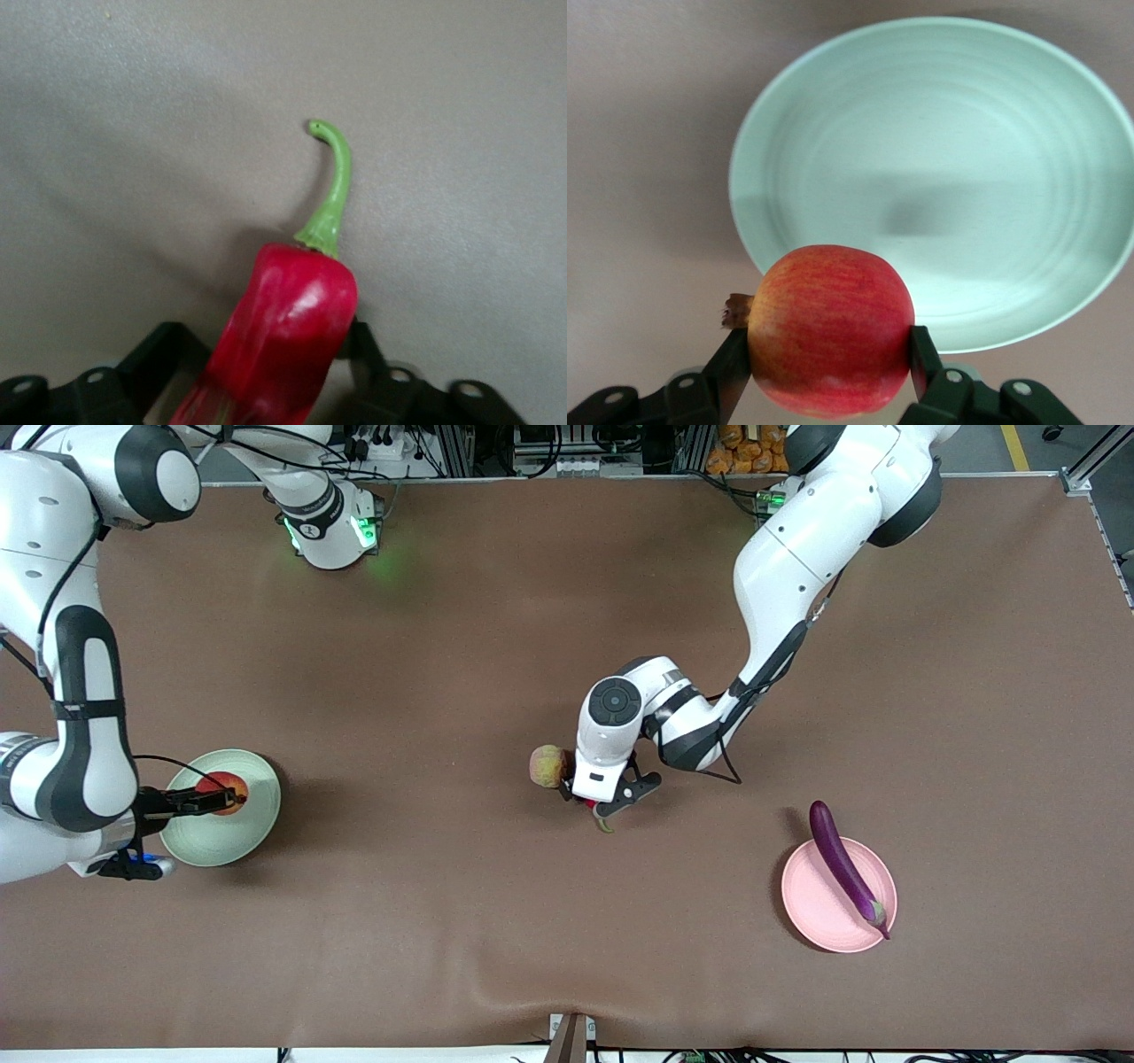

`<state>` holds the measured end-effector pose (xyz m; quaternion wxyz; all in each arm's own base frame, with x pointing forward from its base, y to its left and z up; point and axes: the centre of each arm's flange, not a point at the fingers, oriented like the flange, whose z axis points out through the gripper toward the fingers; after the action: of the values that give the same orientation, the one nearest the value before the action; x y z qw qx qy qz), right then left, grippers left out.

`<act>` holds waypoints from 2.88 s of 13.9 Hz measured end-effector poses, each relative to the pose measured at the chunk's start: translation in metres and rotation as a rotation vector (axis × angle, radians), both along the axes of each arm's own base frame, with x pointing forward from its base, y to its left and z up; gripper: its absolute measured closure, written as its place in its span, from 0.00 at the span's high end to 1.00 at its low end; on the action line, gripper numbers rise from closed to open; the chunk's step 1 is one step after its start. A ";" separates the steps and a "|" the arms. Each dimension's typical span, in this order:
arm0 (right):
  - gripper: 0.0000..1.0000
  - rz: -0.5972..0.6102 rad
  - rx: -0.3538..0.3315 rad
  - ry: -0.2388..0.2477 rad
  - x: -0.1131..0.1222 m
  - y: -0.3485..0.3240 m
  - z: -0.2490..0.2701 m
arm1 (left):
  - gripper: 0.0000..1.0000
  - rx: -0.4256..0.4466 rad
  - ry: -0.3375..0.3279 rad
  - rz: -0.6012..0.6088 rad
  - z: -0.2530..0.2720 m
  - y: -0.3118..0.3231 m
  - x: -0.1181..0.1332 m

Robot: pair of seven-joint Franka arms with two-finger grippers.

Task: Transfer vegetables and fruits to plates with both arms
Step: 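Release the apple on the green plate while the left gripper carries the chili, then lower the chili onto the pink plate while the right gripper grasps the peach, then carry the peach to the green plate while the left gripper retracts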

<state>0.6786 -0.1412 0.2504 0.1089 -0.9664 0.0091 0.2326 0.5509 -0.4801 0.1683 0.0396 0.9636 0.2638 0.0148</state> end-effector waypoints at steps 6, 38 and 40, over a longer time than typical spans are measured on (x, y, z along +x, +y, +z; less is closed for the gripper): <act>1.00 0.010 0.082 -0.008 0.005 0.031 0.000 | 0.38 0.032 -0.054 -0.031 0.044 0.068 0.064; 1.00 -0.722 -0.047 0.118 -0.082 0.546 -0.060 | 1.00 0.149 -0.030 -0.245 0.431 0.392 0.067; 1.00 -0.708 -0.051 0.120 -0.089 0.554 -0.063 | 1.00 0.141 -0.027 -0.270 0.447 0.397 0.057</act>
<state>0.5897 0.4124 0.1870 0.1578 -0.8904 0.3553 0.2366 0.6074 -0.0834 0.6148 -0.0231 0.9904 0.1298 0.0410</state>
